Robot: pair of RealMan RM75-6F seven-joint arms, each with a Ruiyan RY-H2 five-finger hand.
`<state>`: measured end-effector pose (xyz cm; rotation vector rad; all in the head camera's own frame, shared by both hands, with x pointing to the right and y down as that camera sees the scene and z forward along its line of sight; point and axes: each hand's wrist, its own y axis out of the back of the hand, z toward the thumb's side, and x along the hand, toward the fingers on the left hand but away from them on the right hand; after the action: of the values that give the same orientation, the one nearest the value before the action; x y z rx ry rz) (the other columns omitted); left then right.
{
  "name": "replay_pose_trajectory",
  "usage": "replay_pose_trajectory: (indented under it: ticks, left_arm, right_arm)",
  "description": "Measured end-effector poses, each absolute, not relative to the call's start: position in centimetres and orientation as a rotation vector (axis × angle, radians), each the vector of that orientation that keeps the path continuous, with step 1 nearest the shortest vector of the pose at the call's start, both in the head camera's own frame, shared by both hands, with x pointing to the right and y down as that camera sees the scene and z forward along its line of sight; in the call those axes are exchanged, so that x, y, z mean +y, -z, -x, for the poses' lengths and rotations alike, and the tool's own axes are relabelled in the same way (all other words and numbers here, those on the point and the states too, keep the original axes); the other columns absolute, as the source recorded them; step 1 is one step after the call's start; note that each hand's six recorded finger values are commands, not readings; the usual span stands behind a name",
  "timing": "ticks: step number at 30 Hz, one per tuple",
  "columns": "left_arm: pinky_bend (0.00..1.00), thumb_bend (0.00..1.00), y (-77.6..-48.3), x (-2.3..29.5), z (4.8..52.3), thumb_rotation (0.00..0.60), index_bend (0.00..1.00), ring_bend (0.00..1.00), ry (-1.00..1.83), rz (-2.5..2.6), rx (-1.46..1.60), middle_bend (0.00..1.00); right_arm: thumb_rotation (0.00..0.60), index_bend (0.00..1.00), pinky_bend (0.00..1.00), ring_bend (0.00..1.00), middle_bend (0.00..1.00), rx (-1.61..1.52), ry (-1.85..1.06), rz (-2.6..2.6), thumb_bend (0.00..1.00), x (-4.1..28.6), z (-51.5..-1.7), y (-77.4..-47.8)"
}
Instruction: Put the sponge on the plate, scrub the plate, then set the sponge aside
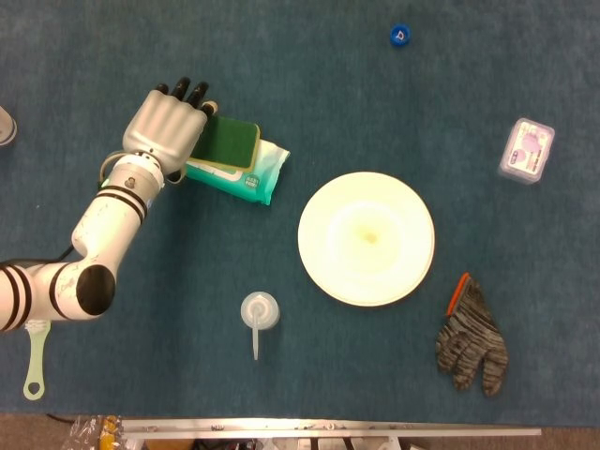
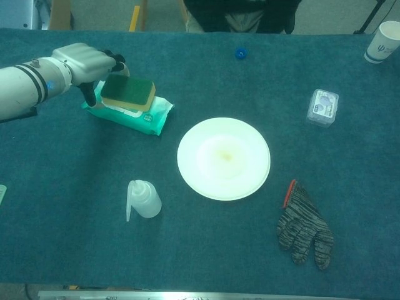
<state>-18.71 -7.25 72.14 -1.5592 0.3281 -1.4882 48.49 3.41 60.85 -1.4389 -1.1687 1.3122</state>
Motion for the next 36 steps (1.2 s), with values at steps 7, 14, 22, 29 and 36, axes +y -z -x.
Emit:
replay_pose_trajectory:
  ticks: [7,14,22,29,36]
  left_arm:
    - [0.17,0.24,-72.2,-7.4,18.4,0.598,0.23,0.01,1.483,1.575,0.355,0.07]
    - [0.19,0.3,-72.3,-7.6,18.3,0.593,0.31,0.04,1.469,1.591,0.389,0.16]
    - [0.34,0.33,-72.2,-7.6,18.9,0.559,0.36,0.17,1.454,1.621,0.427,0.26]
    - [0.36,0.34,-70.9,-7.2,19.0,0.534,0.37,0.18,1.435,1.624,0.43,0.27]
    - [0.36,0.34,-69.5,-5.6,18.2,0.534,0.37,0.18,1.403,1.603,0.381,0.27]
  right_arm:
    - [0.6,0.54,0.5,0.36,0.43,-1.173,-1.315,1.432,0.33,3.4,-48.5,-60.8]
    - [0.6,0.54,0.5,0.36,0.43,-1.175,-1.316,1.428,0.33,3.3,-48.5,-60.8]
    - [0.6,0.54,0.5,0.36,0.43,-1.178,-1.314,1.428,0.33,3.3,-48.4,-60.8]
    - [0.6,0.54,0.5,0.36,0.43,-1.174,-1.304,1.437,0.33,3.1,-48.1,-61.0]
    - [0.6,0.54,0.5,0.36,0.43,-1.169,-1.294,1.458,0.33,2.8,-47.7,-61.5]
